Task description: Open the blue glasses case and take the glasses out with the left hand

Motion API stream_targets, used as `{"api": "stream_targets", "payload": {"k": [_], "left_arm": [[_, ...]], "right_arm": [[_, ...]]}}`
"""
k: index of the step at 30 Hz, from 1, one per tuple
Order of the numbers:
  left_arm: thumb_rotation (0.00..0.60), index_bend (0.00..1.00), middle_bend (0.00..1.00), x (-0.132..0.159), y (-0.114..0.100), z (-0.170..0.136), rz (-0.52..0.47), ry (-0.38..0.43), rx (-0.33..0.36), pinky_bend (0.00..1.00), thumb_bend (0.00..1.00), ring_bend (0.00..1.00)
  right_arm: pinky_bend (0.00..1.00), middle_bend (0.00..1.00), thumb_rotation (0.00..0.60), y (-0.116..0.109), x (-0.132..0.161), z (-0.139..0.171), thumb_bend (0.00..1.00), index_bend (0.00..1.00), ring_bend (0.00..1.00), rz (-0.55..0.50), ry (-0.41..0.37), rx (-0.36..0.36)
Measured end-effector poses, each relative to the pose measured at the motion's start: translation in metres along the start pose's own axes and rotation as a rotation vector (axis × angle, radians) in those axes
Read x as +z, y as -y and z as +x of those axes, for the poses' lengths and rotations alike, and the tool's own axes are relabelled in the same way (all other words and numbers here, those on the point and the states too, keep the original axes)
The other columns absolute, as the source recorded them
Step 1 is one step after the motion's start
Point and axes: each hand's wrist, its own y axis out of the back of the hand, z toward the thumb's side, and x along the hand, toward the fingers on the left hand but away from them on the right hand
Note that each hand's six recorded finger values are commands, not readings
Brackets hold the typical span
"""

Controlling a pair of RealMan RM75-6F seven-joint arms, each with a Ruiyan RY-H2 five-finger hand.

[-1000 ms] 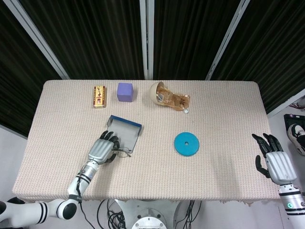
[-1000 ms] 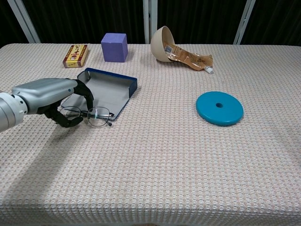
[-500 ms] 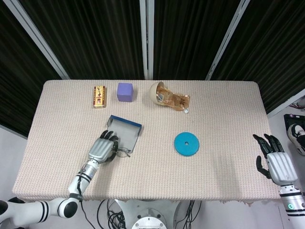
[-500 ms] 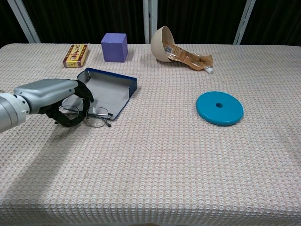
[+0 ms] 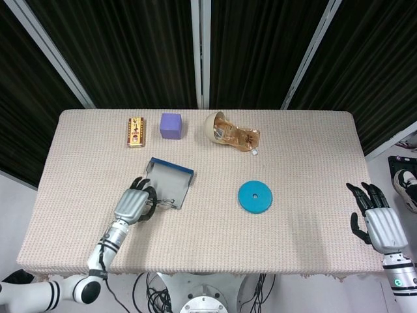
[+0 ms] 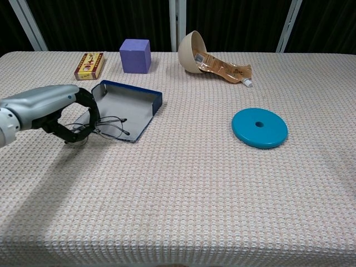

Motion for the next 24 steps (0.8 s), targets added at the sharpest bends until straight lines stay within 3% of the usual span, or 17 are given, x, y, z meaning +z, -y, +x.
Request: {"api": "stream_targets", "payload": {"k": [12,18,20,24], "left_arm": [[0.600,0.70,0.32,-0.026,-0.001,-0.057,-0.047,-0.096,-0.021,0.04,0.57,0.08],[0.600,0.68,0.31,-0.021,0.006,-0.066,-0.028,-0.086,-0.048,0.03,0.56,0.08],[0.600,0.59,0.28,-0.020,0.008,-0.066,-0.013,-0.080,-0.054,0.03,0.55,0.07],[0.600,0.18,0.15,-0.018,0.016,-0.063,-0.002,-0.070,-0.102,0.01,0.38,0.00]], "right_arm": [[0.00,0.16,0.600,0.000,0.004,-0.003,0.66,0.00,0.00,0.003,-0.021,0.000],[0.00,0.16,0.600,0.000,0.006,-0.003,0.66,0.00,0.00,0.004,-0.023,0.000],[0.00,0.16,0.600,0.000,0.006,-0.002,0.66,0.00,0.00,0.004,-0.024,0.000],[0.00,0.16,0.600,-0.001,0.006,-0.001,0.66,0.00,0.00,0.005,-0.025,-0.005]]}}
